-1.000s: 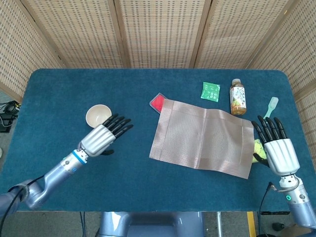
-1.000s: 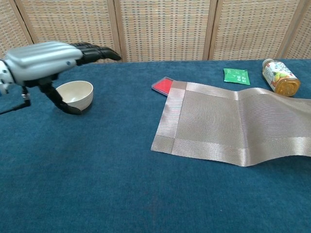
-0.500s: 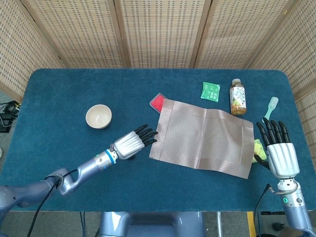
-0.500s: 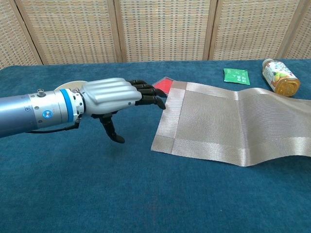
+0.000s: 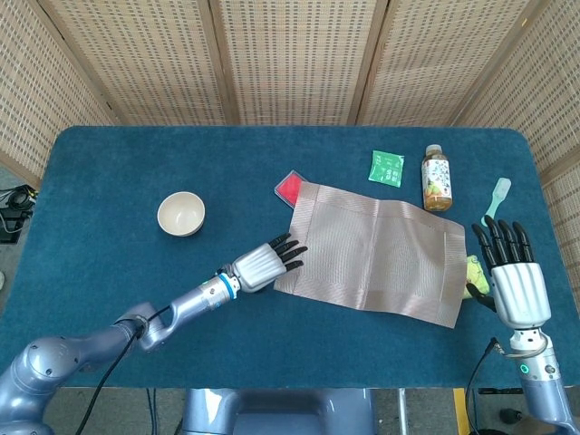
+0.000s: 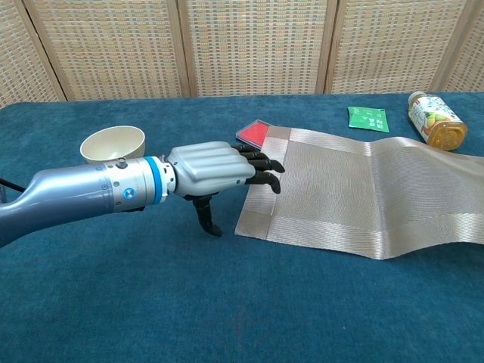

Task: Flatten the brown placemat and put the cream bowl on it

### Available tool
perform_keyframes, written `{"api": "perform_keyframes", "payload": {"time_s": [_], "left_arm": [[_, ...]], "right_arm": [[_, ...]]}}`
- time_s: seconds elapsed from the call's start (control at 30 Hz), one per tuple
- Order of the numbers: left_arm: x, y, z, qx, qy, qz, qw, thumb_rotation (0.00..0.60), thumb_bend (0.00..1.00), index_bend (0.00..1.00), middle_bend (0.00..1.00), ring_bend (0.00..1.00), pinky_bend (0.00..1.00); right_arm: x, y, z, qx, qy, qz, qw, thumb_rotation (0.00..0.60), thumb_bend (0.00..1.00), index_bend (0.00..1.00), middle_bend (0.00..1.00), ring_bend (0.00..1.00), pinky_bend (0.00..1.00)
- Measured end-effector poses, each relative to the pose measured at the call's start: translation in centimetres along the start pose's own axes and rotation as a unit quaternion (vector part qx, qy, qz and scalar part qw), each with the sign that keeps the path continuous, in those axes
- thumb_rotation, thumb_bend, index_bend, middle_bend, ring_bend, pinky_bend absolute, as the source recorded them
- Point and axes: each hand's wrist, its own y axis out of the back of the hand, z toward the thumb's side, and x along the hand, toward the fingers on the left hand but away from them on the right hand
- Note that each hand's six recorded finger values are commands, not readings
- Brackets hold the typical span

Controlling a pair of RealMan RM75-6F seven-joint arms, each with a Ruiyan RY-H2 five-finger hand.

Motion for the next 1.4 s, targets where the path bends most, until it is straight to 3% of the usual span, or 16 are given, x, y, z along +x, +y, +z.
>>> {"api": "perform_keyframes", "payload": {"time_s": [0.4,0.53,0.77,1.0,1.4], "left_arm": [[2.4,0.5,1.3,0.008,-0.004,-0.001,1.0000,0.600,0.02,0.20,0.00,0.00,0.00],[2.6,0.5,1.5,0.010,-0.005,-0.001,0.9999,0.600,0.12,0.22,0.00,0.00,0.00],[2.8,0.6,1.6,0.004,-0.003,0.001,1.0000,0.600,0.39,0.26,0.00,0.00,0.00],[3.1,1.1,1.7,0.000,-0.002,0.007,1.0000,0.600,0.43,0.28,0.00,0.00,0.00],[3.5,1.3,1.9,-0.015,0.007,0.020,0.9997,0.600,0.44,0.59,0.00,0.00,0.00]], "right_arm": [[0.1,0.4,0.0,0.001,0.000,-0.007,1.0000,0.600,0.00,0.00,0.00,0.00,0.00],[0.1,0.5,0.0,0.000,0.000,-0.008,1.0000,0.600,0.00,0.00,0.00,0.00,0.00],[0.3,0.8,0.2,-0.002,0.003,-0.012,0.9999,0.600,0.00,0.00,0.00,0.00,0.00],[0.3,0.9,0.2,-0.005,0.004,-0.012,0.9999,0.600,0.00,0.00,0.00,0.00,0.00],[0.4,1.2,0.4,-0.010,0.007,-0.015,0.9998,0.600,0.00,0.00,0.00,0.00,0.00]]}}
